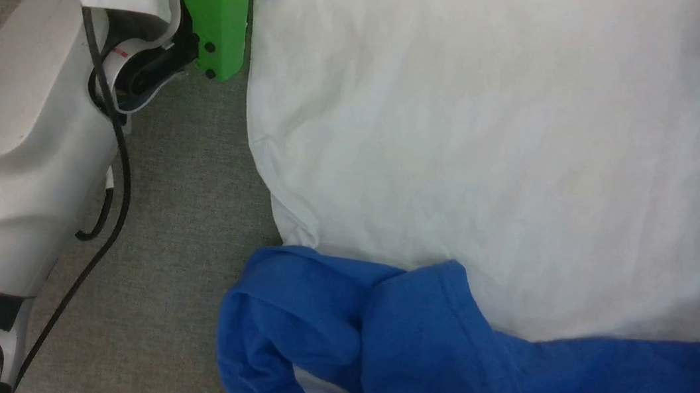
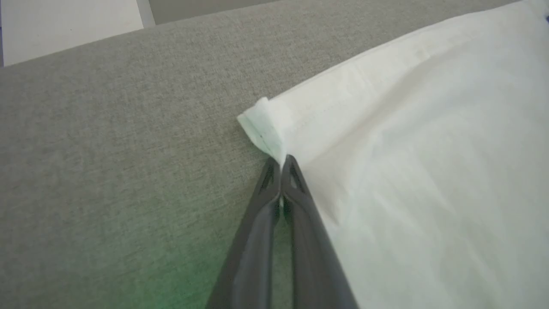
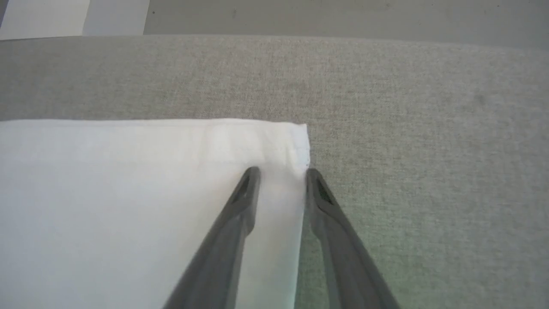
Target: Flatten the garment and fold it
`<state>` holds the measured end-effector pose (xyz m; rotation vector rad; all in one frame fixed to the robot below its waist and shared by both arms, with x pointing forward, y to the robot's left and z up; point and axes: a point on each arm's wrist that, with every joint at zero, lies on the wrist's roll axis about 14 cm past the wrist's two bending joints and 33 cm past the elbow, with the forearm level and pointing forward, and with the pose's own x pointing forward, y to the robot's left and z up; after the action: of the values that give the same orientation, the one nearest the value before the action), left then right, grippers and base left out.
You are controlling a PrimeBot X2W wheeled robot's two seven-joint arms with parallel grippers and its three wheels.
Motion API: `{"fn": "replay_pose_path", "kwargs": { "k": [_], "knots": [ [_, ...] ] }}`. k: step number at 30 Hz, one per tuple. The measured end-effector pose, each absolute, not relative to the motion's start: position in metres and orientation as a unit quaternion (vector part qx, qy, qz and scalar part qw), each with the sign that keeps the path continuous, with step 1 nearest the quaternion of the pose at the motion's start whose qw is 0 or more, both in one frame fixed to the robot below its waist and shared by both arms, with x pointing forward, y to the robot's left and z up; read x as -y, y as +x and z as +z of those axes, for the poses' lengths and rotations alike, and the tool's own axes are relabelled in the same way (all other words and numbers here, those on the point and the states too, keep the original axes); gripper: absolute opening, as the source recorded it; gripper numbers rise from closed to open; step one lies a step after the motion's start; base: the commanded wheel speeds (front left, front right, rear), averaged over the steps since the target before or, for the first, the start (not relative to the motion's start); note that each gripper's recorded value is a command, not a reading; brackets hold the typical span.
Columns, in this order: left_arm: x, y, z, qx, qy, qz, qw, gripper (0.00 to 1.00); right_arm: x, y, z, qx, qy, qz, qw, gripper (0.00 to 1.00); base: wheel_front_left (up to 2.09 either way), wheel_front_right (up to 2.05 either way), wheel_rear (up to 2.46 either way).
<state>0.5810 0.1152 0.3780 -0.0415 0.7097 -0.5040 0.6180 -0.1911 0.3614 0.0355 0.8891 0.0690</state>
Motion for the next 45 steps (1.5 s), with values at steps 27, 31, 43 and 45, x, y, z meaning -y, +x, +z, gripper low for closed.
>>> {"fn": "replay_pose_path", "kwargs": {
  "k": [27, 31, 43, 45],
  "knots": [
    [-0.127, 0.573, 0.498, -0.126, -0.04, -0.236, 0.963, 0.0, 0.196, 0.597, 0.481, -0.211, 0.073, 0.065, 0.972, 0.0, 0.0, 0.0, 0.0],
    [-0.128, 0.546, 0.518, -0.1, -0.054, -0.243, 0.963, 0.0, 0.195, 0.569, 0.498, -0.19, 0.087, 0.077, 0.975, 0.0, 0.0, 0.0, 0.0],
    [-0.114, 0.435, 0.56, -0.039, -0.082, -0.275, 0.957, 0.0, 0.186, 0.472, 0.532, -0.148, 0.135, 0.101, 0.975, 0.0, 0.0, 0.0, 0.0],
    [-0.114, 0.416, 0.563, -0.031, -0.09, -0.271, 0.958, 0.0, 0.187, 0.457, 0.537, -0.14, 0.143, 0.099, 0.975, 0.0, 0.0, 0.0, 0.0]
  ]
}}
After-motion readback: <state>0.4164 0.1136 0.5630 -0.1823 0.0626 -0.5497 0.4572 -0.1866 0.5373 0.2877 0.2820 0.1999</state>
